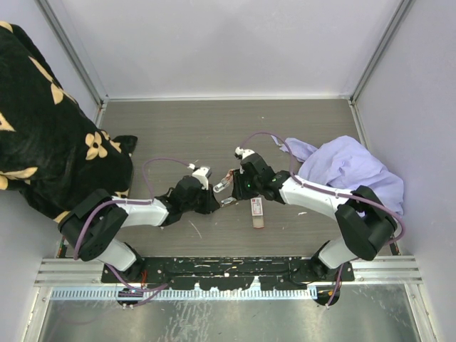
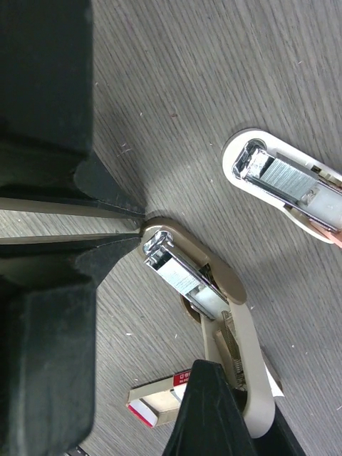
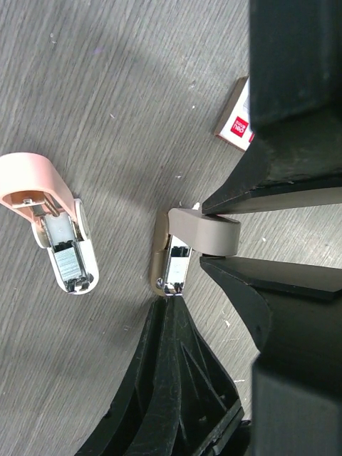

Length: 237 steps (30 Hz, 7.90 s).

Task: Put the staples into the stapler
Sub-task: Close the stapler at the center of the board, then move the stapler to the center of the board, then pick up the stapler.

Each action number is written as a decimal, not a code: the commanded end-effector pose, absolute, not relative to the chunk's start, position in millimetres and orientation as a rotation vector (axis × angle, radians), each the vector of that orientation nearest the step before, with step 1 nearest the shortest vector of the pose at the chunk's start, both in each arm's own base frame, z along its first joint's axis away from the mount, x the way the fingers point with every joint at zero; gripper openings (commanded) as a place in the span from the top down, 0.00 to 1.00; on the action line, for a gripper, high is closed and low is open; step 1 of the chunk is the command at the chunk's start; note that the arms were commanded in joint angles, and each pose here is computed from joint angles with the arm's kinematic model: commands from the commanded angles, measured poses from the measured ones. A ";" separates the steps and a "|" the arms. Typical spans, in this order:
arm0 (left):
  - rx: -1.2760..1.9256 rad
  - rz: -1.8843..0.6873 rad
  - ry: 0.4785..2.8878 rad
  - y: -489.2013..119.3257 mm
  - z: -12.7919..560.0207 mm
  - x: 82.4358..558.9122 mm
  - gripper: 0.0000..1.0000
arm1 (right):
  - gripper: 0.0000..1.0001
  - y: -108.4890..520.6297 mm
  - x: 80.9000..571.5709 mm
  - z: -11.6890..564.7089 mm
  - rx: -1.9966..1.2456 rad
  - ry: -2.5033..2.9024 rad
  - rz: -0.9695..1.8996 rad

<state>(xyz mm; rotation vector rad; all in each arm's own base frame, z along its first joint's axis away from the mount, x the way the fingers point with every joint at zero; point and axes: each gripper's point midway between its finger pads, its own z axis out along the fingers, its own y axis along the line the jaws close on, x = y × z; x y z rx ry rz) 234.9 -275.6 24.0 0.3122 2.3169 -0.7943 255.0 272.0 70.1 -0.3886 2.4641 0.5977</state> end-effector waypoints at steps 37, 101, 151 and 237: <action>0.316 -0.795 2.257 -285.0 34.1 246.9 0.86 | 0.38 321.7 246.2 94.2 -0.471 2.364 0.516; 0.184 -0.786 2.220 -287.0 84.0 264.1 0.53 | 0.38 281.7 271.9 78.8 -0.230 2.343 0.933; 0.332 -0.385 2.504 -226.0 -42.3 199.7 0.86 | 0.48 282.3 244.3 13.6 -0.283 2.535 0.649; -0.030 -0.639 2.106 -191.4 81.2 319.6 0.59 | 0.49 340.6 326.9 76.7 -0.807 2.249 0.212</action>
